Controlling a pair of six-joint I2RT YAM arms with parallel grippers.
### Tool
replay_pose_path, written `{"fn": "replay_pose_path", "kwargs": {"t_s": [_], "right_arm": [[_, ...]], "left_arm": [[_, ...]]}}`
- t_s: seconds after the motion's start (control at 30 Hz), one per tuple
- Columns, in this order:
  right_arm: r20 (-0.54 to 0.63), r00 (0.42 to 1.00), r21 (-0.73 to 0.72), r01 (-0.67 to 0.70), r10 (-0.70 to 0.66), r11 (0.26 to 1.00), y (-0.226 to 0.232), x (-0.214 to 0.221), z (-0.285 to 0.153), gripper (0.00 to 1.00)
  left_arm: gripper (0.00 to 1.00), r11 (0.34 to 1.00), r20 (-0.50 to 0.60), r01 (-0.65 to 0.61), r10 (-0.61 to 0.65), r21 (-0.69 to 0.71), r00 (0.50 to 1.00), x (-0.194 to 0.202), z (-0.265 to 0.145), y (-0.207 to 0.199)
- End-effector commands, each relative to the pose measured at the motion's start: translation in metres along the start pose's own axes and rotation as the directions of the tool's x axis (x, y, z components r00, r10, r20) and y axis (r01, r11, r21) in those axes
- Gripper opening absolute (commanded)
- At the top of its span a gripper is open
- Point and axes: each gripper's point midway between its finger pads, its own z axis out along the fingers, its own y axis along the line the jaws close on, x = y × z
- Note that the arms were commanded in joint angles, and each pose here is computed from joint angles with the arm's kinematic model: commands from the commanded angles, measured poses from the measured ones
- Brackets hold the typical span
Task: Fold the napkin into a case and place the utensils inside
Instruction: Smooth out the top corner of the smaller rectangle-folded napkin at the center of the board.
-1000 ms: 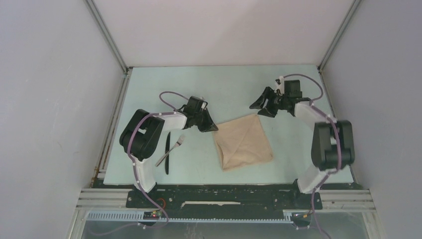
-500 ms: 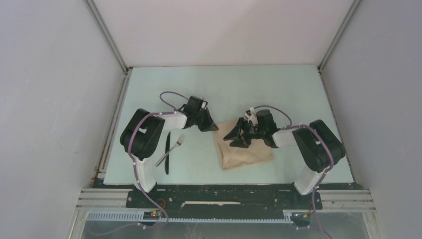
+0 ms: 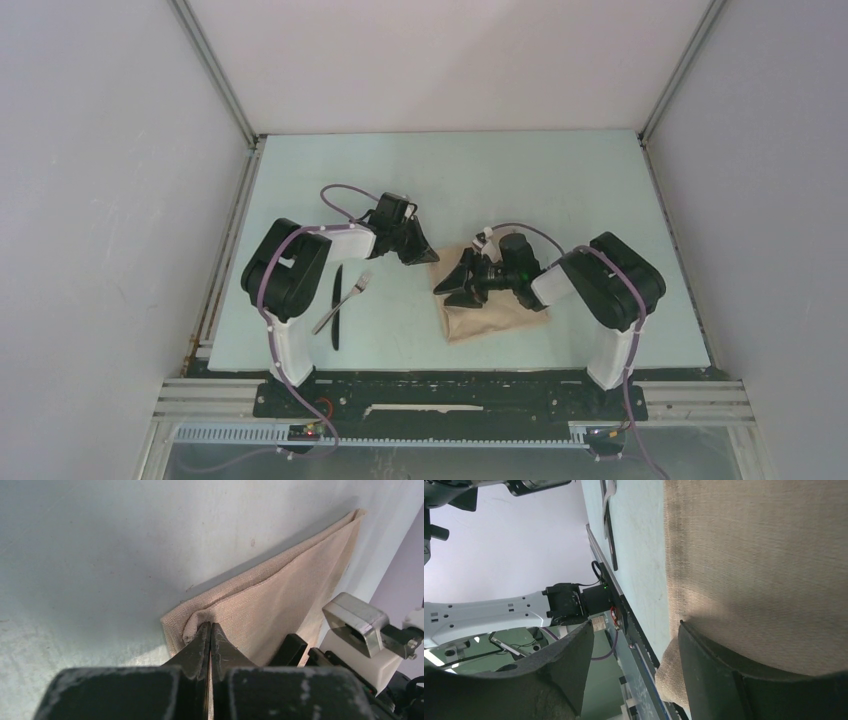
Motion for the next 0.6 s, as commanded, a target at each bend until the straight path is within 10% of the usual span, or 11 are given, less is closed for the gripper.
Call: {"fn": "replay_pose_path", "kwargs": {"t_s": [0.0,0.57], "right_arm": [[-0.011,0.999,-0.067,0.036,-0.037,0.997,0.015,0.009,0.006,0.7],[0.037,0.996,-0.025,0.086,-0.085,0.996,0.022,0.023,-0.035,0.72]], "left_arm": [[0.0,0.981,0.04,0.037,-0.029,-0.193,0.999,0.003,0.007,0.057],[0.0,0.982,0.071,0.011,0.002,-0.187,0.997,-0.004,-0.004,0.051]]}}
